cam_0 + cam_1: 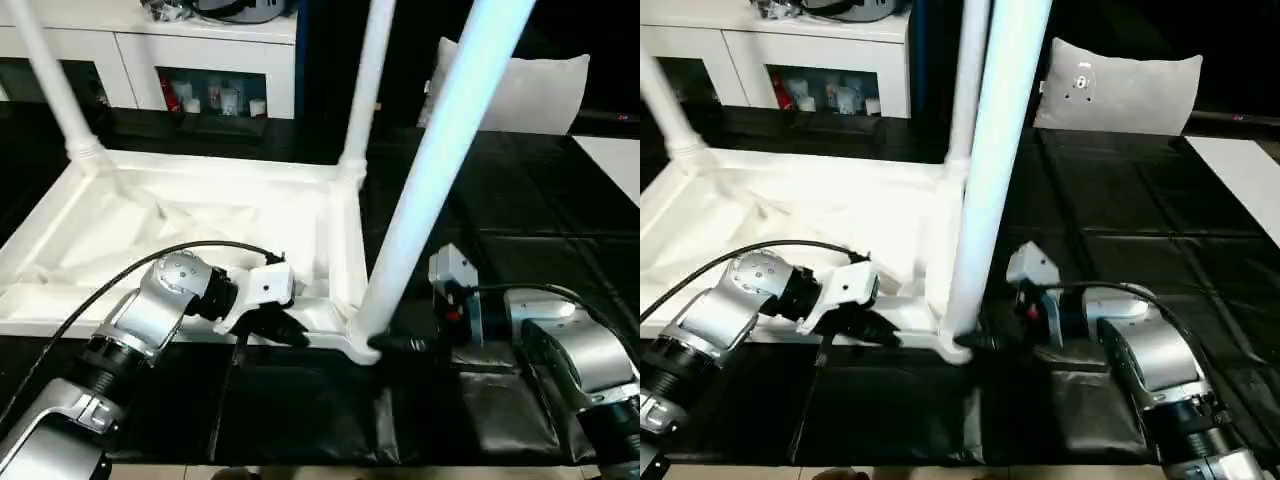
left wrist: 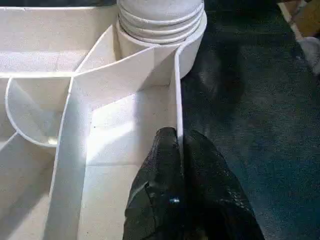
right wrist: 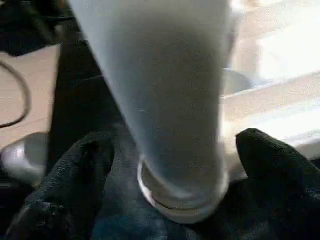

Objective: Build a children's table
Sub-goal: Rotate leg to tighten

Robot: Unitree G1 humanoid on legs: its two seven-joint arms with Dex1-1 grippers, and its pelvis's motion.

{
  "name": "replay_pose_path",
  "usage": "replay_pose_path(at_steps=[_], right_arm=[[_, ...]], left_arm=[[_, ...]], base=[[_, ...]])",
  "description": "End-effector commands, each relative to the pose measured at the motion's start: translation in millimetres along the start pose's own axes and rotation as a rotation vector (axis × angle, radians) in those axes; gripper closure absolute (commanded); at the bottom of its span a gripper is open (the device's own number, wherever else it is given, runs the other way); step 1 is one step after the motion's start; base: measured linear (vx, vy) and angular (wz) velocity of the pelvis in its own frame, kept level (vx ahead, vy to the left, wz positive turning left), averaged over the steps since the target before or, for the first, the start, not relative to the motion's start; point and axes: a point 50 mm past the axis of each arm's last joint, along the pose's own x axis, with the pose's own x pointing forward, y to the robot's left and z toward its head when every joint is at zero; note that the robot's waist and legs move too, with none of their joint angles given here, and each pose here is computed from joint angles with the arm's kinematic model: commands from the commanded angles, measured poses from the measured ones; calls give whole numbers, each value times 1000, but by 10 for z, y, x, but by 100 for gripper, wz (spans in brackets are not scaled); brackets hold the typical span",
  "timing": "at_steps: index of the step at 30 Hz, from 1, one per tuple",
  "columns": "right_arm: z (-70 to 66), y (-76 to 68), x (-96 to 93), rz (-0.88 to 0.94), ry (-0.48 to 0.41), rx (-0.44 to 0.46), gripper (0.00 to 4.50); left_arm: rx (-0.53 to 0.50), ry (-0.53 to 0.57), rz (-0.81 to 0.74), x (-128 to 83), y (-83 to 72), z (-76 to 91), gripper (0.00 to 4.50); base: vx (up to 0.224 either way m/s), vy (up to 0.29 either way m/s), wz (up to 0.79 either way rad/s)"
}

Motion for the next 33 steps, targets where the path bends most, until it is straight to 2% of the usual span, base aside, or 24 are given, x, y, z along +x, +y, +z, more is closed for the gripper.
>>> replay_pose_path(at_steps=[1,9,10,13,14,24,29,30,31,33], right_arm=[[45,-14,-13,26,4,-3,58],[39,-4,-14,59,2,10,113],[40,-3,-14,63,1,13,139],[49,-7,-25,66,-3,9,145],[50,-6,-27,67,-5,10,164],[28,18,-33,81,-5,22,221],[53,47,57,60,-84,83,241],[51,54,85,49,-88,86,242],[36,62,199,-21,-91,105,243],[25,52,255,-66,-87,117,243]], left_arm=[[94,-18,-74,64,-34,157,450],[103,-20,-80,51,-23,174,450],[104,-20,-80,50,-22,174,450],[106,-18,-80,44,-22,171,450],[105,-19,-80,44,-23,170,450],[102,-20,-68,45,-29,158,450],[55,-32,-24,62,-11,154,450],[33,-39,-6,66,2,158,450],[-36,-67,61,94,62,202,450],[-69,-78,92,113,89,228,450]], base=[[0,0,0],[0,0,0],[0,0,0],[0,0,0],[0,0,0],[0,0,0],[0,0,0],[0,0,0],[0,0,0],[0,0,0]])
